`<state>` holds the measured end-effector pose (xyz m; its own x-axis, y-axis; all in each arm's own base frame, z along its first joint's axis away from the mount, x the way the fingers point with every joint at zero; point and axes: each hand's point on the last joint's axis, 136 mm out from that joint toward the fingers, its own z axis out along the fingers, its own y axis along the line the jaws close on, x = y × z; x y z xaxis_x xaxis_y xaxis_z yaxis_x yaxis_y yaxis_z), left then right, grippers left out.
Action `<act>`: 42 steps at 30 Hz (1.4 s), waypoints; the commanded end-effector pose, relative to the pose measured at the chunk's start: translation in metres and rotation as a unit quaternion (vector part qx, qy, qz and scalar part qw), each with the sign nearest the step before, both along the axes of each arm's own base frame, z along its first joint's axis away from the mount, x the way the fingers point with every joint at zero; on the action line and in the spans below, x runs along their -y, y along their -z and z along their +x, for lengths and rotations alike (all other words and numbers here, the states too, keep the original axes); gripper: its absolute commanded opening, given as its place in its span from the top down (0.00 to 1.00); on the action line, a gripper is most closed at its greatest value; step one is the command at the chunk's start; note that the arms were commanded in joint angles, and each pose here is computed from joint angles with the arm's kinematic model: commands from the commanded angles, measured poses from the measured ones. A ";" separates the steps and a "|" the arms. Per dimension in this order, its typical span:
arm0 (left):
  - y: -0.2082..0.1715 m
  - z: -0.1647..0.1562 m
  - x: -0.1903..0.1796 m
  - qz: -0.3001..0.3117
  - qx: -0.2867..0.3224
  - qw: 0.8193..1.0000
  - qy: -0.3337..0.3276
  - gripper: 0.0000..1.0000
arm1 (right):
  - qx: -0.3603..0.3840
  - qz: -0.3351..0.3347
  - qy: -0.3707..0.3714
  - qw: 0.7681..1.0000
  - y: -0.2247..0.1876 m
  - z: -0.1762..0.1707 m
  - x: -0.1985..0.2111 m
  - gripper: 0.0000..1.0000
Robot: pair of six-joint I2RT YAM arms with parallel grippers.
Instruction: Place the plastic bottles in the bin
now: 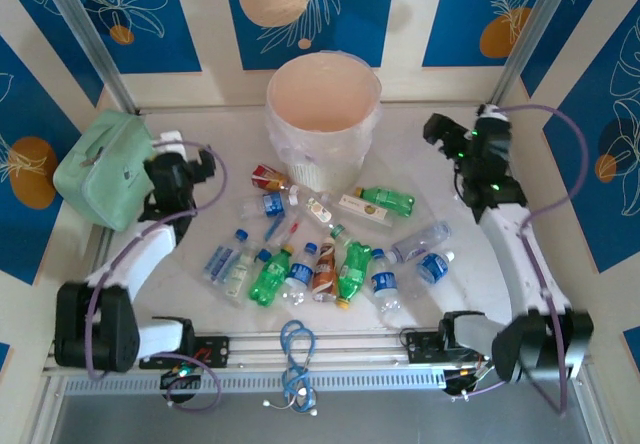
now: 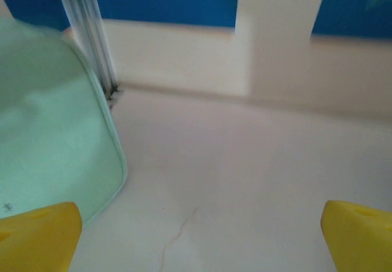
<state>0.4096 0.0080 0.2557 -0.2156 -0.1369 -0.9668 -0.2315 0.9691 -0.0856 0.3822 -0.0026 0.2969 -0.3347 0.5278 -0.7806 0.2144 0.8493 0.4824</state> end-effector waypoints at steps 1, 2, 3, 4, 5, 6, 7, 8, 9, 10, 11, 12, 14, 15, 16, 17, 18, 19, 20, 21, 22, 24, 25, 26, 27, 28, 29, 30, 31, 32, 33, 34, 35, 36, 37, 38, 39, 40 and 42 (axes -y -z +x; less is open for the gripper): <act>0.004 -0.026 0.029 -0.106 -0.084 0.991 0.015 0.00 | -0.263 0.106 -0.013 0.959 0.111 -0.072 -0.029 0.01; -0.002 -0.030 0.048 -0.117 -0.094 0.988 0.044 0.00 | -0.276 0.083 -0.032 0.957 0.110 -0.080 -0.040 0.00; -0.007 -0.035 0.064 -0.121 -0.101 0.985 0.066 0.00 | -0.284 0.060 -0.052 0.956 0.107 -0.087 -0.051 0.01; -0.010 -0.041 0.080 -0.122 -0.111 0.982 0.092 0.00 | -0.295 0.038 -0.075 0.952 0.103 -0.094 -0.064 0.02; -0.015 -0.047 0.096 -0.121 -0.118 0.979 0.116 0.00 | -0.308 0.025 -0.100 0.946 0.100 -0.100 -0.076 0.04; -0.017 -0.052 0.107 -0.122 -0.124 0.976 0.134 0.01 | -0.321 0.022 -0.118 0.939 0.099 -0.104 -0.085 0.05; -0.020 -0.057 0.118 -0.125 -0.127 0.972 0.150 0.01 | -0.335 0.018 -0.138 0.932 0.099 -0.109 -0.095 0.07; -0.022 -0.062 0.126 -0.133 -0.133 0.968 0.164 0.02 | -0.354 0.016 -0.145 0.924 0.101 -0.112 -0.101 0.08; -0.023 -0.066 0.133 -0.142 -0.137 0.965 0.175 0.03 | -0.371 0.016 -0.150 0.916 0.102 -0.115 -0.105 0.09; -0.024 -0.069 0.139 -0.155 -0.140 0.960 0.186 0.04 | -0.385 0.015 -0.159 0.909 0.104 -0.116 -0.111 0.12; -0.025 -0.072 0.143 -0.167 -0.143 0.956 0.192 0.05 | -0.396 0.007 -0.167 0.903 0.107 -0.116 -0.118 0.14; -0.025 -0.074 0.146 -0.177 -0.146 0.954 0.194 0.05 | -0.400 -0.005 -0.175 0.900 0.110 -0.116 -0.122 0.15; -0.025 -0.077 0.150 -0.195 -0.151 0.949 0.196 0.06 | -0.404 -0.031 -0.200 0.892 0.118 -0.114 -0.135 0.15; -0.025 -0.077 0.150 -0.199 -0.153 0.948 0.195 0.06 | -0.407 -0.036 -0.213 0.888 0.121 -0.113 -0.140 0.15; -0.025 -0.079 0.150 -0.204 -0.156 0.947 0.193 0.06 | -0.414 -0.039 -0.232 0.880 0.125 -0.112 -0.147 0.15; -0.025 -0.080 0.150 -0.208 -0.157 0.946 0.192 0.07 | -0.420 -0.046 -0.247 0.872 0.129 -0.111 -0.152 0.14; -0.025 -0.081 0.150 -0.211 -0.158 0.945 0.192 0.07 | -0.425 -0.059 -0.254 0.867 0.133 -0.110 -0.154 0.14; -0.025 -0.082 0.150 -0.213 -0.159 0.944 0.194 0.08 | -0.429 -0.074 -0.259 0.862 0.136 -0.108 -0.155 0.13; -0.024 -0.083 0.150 -0.215 -0.160 0.944 0.192 0.08 | -0.432 -0.092 -0.261 0.859 0.140 -0.105 -0.155 0.13; -0.023 -0.084 0.149 -0.217 -0.161 0.944 0.190 0.08 | -0.433 -0.105 -0.264 0.855 0.144 -0.102 -0.155 0.12; -0.020 -0.085 0.148 -0.220 -0.165 0.944 0.185 0.08 | -0.435 -0.114 -0.265 0.853 0.147 -0.099 -0.155 0.13; -0.015 -0.086 0.146 -0.227 -0.171 0.943 0.176 0.09 | -0.438 -0.125 -0.264 0.850 0.153 -0.092 -0.153 0.12; -0.012 -0.087 0.146 -0.230 -0.175 0.942 0.172 0.10 | -0.438 -0.128 -0.265 0.849 0.157 -0.089 -0.154 0.13; -0.009 -0.088 0.145 -0.235 -0.179 0.940 0.168 0.10 | -0.436 -0.130 -0.268 0.849 0.160 -0.085 -0.155 0.13; -0.007 -0.088 0.145 -0.239 -0.180 0.939 0.166 0.10 | -0.436 -0.132 -0.270 0.848 0.163 -0.083 -0.156 0.13; -0.006 -0.088 0.146 -0.244 -0.182 0.938 0.166 0.11 | -0.437 -0.136 -0.270 0.847 0.168 -0.079 -0.156 0.14; -0.004 -0.089 0.146 -0.249 -0.184 0.937 0.163 0.11 | -0.440 -0.138 -0.271 0.845 0.172 -0.075 -0.156 0.14; -0.003 -0.089 0.146 -0.252 -0.185 0.936 0.161 0.11 | -0.442 -0.140 -0.272 0.843 0.176 -0.073 -0.156 0.14; -0.001 -0.090 0.146 -0.255 -0.186 0.935 0.160 0.11 | -0.443 -0.141 -0.273 0.842 0.179 -0.069 -0.156 0.14; 0.001 -0.090 0.146 -0.257 -0.188 0.935 0.158 0.11 | -0.444 -0.143 -0.277 0.840 0.183 -0.066 -0.158 0.14; 0.001 -0.091 0.146 -0.258 -0.187 0.934 0.158 0.11 | -0.443 -0.145 -0.280 0.839 0.185 -0.062 -0.159 0.14; 0.002 -0.091 0.145 -0.258 -0.189 0.934 0.157 0.12 | -0.444 -0.148 -0.282 0.837 0.188 -0.059 -0.160 0.14; 0.003 -0.091 0.145 -0.258 -0.189 0.934 0.156 0.12 | -0.443 -0.153 -0.283 0.837 0.190 -0.055 -0.161 0.14; 0.004 -0.092 0.145 -0.258 -0.191 0.934 0.156 0.12 | -0.445 -0.157 -0.284 0.835 0.193 -0.053 -0.160 0.14; 0.005 -0.092 0.145 -0.258 -0.193 0.934 0.156 0.12 | -0.445 -0.162 -0.283 0.834 0.195 -0.049 -0.160 0.13; 0.005 -0.092 0.145 -0.258 -0.194 0.934 0.156 0.12 | -0.447 -0.167 -0.282 0.832 0.198 -0.045 -0.159 0.13; 0.004 -0.092 0.145 -0.259 -0.193 0.934 0.156 0.12 | -0.448 -0.170 -0.281 0.831 0.199 -0.043 -0.159 0.11; 0.005 -0.092 0.145 -0.259 -0.194 0.934 0.154 0.12 | -0.451 -0.173 -0.279 0.830 0.202 -0.041 -0.158 0.10; 0.007 -0.091 0.144 -0.259 -0.195 0.934 0.151 0.12 | -0.454 -0.175 -0.280 0.827 0.207 -0.038 -0.158 0.09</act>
